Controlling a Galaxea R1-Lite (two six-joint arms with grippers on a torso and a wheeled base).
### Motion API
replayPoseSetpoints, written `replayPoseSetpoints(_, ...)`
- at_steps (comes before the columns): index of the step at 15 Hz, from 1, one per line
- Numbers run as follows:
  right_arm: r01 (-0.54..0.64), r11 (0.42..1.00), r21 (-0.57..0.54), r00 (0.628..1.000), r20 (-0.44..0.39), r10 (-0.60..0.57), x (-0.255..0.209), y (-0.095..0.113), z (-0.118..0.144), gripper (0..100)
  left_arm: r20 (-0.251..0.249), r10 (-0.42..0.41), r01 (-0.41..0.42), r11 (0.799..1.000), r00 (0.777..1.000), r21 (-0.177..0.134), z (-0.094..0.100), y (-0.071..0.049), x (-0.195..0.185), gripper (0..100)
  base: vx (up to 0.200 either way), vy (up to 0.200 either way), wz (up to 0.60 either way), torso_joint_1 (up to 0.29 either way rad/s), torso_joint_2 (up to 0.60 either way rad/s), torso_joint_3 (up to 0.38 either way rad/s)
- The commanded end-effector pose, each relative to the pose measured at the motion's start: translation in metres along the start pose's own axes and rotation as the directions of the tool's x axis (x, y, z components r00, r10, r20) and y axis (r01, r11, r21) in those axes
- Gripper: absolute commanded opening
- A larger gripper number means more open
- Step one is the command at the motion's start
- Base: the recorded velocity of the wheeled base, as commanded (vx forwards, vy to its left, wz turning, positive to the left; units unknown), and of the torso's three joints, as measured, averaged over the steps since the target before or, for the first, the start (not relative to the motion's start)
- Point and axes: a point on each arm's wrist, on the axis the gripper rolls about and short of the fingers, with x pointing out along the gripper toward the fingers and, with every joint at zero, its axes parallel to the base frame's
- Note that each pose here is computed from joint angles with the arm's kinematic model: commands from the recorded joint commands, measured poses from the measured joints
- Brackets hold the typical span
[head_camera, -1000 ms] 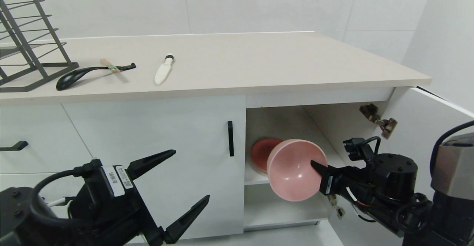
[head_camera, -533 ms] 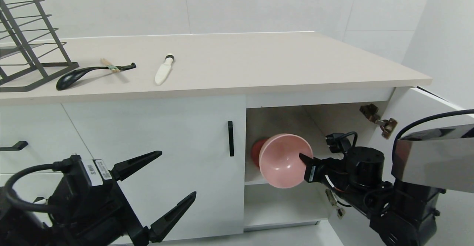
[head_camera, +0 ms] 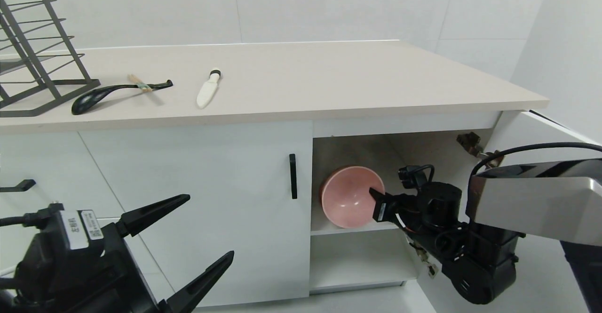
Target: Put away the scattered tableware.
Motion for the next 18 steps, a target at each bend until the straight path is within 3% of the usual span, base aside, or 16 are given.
replayPoseSetpoints(1, 0.028, 1.000, 0.008, 1.000, 0.002, -0.028, 0.015, -0.013, -0.009, 0, 0.003, 0.002, -0.002, 1.000, 1.000, 0.001, 0.000, 0.000, 0.000, 100, 0.000, 0.000, 0.00, 0.000, 0.00, 0.000)
replayPoseSetpoints(7, 0.046, 0.999, 0.015, 0.998, 0.040, -0.046, 0.039, -0.029, -0.015, 0, -0.003, 0.005, -0.005, 1.000, 1.000, -0.020, 0.000, 0.001, 0.000, 100, 0.000, 0.000, 0.00, 0.000, 0.00, 0.000)
replayPoseSetpoints(18, 0.059, 0.998, 0.009, 0.998, 0.012, -0.059, 0.047, -0.034, -0.032, 0, -0.009, 0.006, -0.006, 1.000, 1.000, -0.022, -0.001, 0.001, 0.000, 100, 0.000, 0.000, 0.00, 0.000, 0.00, 0.000)
